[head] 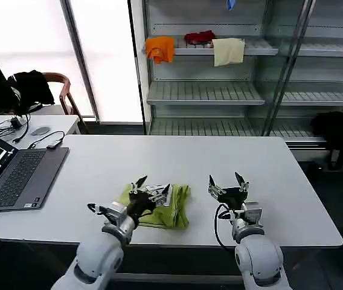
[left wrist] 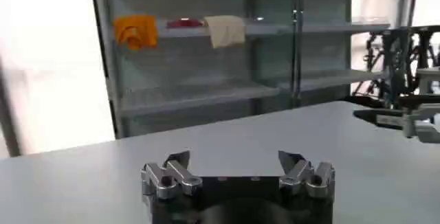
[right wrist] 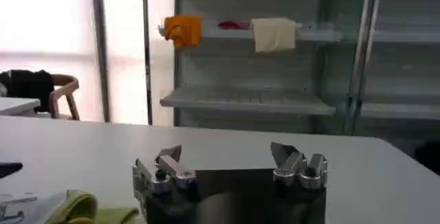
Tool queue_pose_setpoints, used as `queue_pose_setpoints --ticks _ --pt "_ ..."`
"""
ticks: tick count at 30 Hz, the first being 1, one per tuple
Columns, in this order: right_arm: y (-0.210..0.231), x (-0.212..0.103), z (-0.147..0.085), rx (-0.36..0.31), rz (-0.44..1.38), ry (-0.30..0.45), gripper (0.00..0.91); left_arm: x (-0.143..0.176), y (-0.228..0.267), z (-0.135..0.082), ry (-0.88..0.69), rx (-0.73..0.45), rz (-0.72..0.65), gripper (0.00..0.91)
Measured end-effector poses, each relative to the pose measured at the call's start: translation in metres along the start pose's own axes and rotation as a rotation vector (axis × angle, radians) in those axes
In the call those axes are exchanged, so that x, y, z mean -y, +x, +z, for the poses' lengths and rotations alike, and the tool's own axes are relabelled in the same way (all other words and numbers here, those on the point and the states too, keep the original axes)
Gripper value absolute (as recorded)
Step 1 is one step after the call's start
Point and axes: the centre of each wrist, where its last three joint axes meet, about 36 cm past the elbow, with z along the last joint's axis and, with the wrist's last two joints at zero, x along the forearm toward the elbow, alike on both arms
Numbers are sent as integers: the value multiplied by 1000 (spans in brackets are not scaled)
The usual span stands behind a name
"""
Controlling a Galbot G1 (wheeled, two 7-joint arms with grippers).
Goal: Fold and organize the clothes.
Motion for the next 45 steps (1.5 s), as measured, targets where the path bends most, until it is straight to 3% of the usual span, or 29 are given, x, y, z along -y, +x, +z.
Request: queue_pose_setpoints --ticks 7,15,36,39,43,45 --pt "-6 -14 2 -5 -98 -3 907 -48 11 10 14 6 -100 907" --pt "-21 -35 11 -40 -170 4 907 -79 20 33 38 -29 -167 907" --pt "-29 -35 14 -39 -171 10 907 -65 40 80 177 -158 -128 907" --pt "-30 -34 12 -34 -165 8 907 -63 42 83 185 -165 -119 816" --pt "-31 -32 11 -31 -156 8 907 -59 41 86 196 -169 -104 564" --pt "-30 -31 11 -31 -153 9 907 -58 40 87 203 -170 -101 322"
